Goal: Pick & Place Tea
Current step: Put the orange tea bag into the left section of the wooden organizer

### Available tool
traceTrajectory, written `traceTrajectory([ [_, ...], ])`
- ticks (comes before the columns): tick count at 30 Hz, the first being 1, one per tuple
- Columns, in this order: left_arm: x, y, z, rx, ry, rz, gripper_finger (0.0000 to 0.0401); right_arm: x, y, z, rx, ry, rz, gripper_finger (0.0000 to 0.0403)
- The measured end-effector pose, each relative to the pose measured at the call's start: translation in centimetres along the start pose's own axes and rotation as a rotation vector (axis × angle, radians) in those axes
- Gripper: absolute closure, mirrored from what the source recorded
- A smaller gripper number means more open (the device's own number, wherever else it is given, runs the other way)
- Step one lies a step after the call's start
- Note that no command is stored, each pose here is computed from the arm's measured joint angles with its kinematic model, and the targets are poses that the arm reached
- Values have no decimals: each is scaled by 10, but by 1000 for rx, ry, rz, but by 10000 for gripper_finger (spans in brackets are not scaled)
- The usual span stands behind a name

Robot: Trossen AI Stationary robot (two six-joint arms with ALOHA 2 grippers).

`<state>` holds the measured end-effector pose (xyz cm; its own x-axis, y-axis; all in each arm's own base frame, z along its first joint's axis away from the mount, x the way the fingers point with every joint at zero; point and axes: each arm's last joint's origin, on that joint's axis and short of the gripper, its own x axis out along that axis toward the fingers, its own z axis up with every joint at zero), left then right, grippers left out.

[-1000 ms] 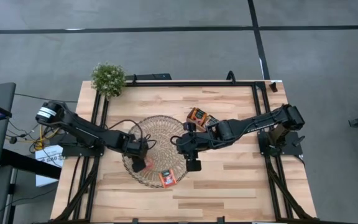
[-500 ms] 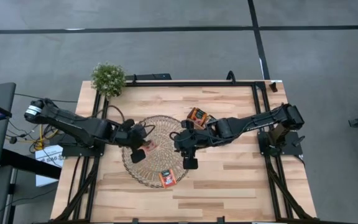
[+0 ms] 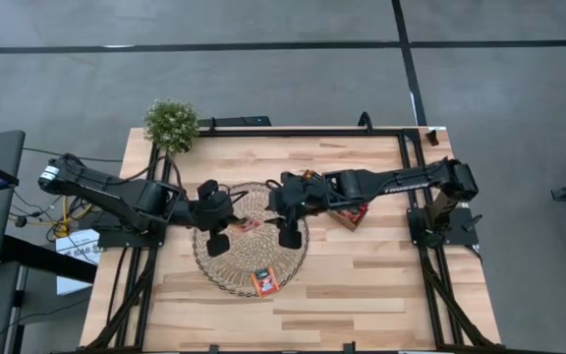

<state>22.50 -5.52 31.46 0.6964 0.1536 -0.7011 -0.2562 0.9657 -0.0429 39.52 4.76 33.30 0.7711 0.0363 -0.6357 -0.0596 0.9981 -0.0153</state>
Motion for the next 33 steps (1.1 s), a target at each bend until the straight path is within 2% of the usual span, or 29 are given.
traceTrajectory([
  [7, 0, -2, 4, 4, -42, -9, 401, 20, -4, 2, 4, -47, 25, 200],
  [10, 0, -2, 6, 17, -60, -17, 401, 34, -5, -4, 4, -17, 46, 188],
  [20, -1, -3, 7, 23, -65, -30, 401, 41, -20, -1, 25, -54, 23, 194],
  [25, -1, -3, 7, 30, -65, -30, 401, 41, -23, 2, 30, -85, 77, 196],
  [33, -1, -3, 7, 45, -66, -30, 401, 41, -23, 3, 36, -101, 80, 200],
])
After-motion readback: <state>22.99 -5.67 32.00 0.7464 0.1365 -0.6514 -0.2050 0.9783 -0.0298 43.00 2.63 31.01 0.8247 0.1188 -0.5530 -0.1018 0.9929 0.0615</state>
